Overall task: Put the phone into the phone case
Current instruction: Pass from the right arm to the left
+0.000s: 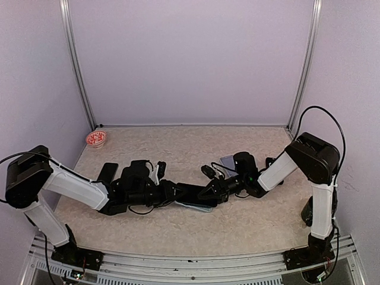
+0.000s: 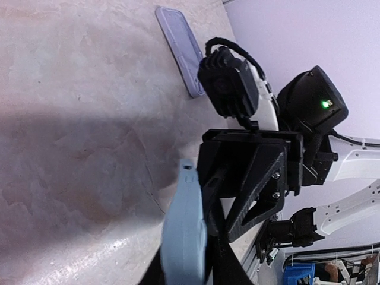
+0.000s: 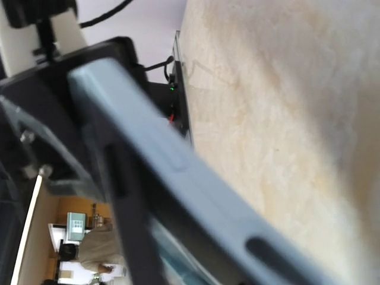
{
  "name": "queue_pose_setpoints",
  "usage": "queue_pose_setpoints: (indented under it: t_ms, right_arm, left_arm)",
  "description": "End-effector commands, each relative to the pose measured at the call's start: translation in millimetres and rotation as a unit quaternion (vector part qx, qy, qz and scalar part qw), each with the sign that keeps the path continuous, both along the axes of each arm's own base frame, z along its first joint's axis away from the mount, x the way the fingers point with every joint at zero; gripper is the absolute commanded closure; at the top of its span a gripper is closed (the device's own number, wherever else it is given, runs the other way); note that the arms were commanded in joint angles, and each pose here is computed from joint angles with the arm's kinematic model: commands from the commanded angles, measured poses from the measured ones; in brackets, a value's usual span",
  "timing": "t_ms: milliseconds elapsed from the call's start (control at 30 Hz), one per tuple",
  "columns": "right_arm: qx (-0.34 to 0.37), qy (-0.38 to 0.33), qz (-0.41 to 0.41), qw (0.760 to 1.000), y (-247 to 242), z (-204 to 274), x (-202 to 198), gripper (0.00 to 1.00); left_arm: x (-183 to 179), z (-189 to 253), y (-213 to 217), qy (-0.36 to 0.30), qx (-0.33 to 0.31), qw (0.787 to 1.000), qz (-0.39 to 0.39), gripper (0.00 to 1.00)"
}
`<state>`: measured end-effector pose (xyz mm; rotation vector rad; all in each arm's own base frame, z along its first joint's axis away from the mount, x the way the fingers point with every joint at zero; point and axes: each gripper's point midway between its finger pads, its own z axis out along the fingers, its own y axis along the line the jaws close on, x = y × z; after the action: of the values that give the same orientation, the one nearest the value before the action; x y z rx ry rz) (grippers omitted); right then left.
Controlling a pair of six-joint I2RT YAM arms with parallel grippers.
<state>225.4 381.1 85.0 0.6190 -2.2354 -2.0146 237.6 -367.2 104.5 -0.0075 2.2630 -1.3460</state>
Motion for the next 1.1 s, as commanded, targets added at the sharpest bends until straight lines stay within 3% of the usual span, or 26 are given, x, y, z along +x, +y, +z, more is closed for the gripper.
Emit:
queue_pose_setpoints:
  t_ms: [0,133,333,633,1067]
  right_arm:
    - [-0.014,-0.027,-0.01,0.999,9.8,8.1,5.2,0.63]
    - [-0.038,-0.043,-0.011,0.998,7.7,7.7,7.4,0.55]
    - [-0.056,-0.06,-0.014,0.997,3.2,12.6,10.2,0.53]
    - [-0.093,-0.074,-0.024,0.993,-6.2,16.3,15.5,0.49]
    - [-0.095,-0.149,-0.056,0.983,-38.4,55.7,30.1,0.35]
  left_arm:
    - [-11.6,65.9,-23.0,-0.062,-0.095,0.992,-0.047,1.0]
    - [-12.2,69.1,-17.3,-0.067,-0.098,0.992,-0.039,1.0]
    - [-13.0,65.6,-8.5,-0.066,-0.092,0.993,-0.026,1.0]
    - [-4.8,54.9,2.1,-0.065,-0.027,0.998,0.005,1.0]
    - [-6.7,92.1,13.5,-0.127,-0.016,0.992,0.004,1.0]
